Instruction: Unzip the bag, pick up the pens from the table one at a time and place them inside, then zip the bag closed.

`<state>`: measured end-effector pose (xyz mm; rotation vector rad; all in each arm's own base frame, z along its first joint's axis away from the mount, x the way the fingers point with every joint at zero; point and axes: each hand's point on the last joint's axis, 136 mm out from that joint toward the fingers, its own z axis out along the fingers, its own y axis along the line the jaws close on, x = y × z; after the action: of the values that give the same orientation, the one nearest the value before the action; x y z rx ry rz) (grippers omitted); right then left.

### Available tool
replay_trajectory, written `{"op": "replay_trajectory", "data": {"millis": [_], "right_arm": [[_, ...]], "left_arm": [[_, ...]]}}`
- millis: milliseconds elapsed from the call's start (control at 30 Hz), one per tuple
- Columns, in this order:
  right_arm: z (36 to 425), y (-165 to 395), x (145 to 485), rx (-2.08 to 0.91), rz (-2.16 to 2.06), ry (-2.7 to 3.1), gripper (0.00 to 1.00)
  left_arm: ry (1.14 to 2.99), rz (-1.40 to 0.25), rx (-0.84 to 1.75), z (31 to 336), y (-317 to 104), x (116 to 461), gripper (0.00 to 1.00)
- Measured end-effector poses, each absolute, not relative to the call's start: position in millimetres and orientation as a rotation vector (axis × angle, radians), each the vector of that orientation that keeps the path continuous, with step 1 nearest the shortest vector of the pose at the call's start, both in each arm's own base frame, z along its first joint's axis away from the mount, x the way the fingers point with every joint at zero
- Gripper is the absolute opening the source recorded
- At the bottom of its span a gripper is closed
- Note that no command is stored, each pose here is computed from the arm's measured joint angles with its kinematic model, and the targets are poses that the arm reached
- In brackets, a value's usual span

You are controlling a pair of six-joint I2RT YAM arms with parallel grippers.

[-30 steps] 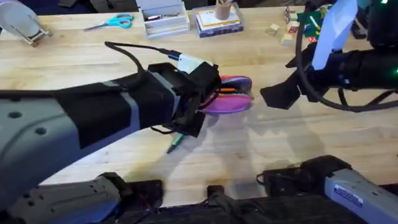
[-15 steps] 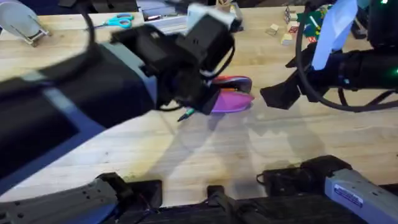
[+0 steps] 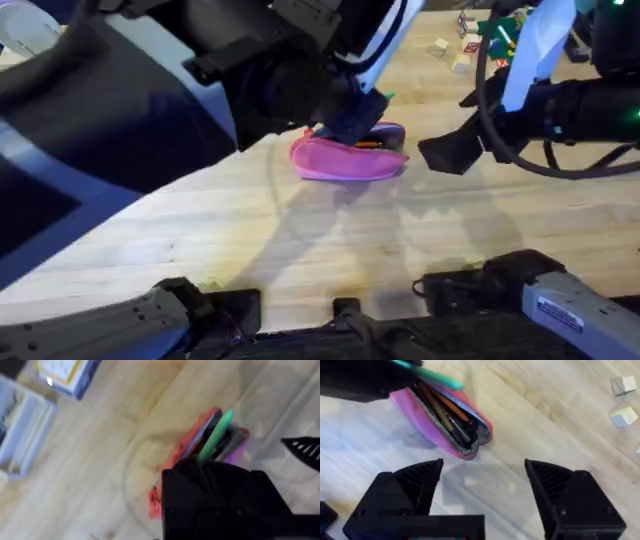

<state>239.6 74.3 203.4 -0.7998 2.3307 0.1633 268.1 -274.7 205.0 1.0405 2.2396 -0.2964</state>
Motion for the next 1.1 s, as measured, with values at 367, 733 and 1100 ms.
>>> {"op": "replay_trajectory", "data": {"millis": [367, 733, 1100], "right_arm": [[204.4, 74.6, 241.0, -0.799, 0.162, 2.324, 0.998], [204.4, 72.7, 241.6, -0.774, 0.162, 2.333, 0.998], [204.4, 72.7, 241.6, -0.774, 0.162, 2.333, 0.998]], "left_arm": [[1.951, -0.36, 1.238, 227.1, -313.1, 280.7, 0.043], [1.999, -0.453, 1.378, 172.7, -339.6, 281.2, 0.043], [2.128, -0.477, 1.407, 141.7, -321.8, 282.6, 0.043]]}}
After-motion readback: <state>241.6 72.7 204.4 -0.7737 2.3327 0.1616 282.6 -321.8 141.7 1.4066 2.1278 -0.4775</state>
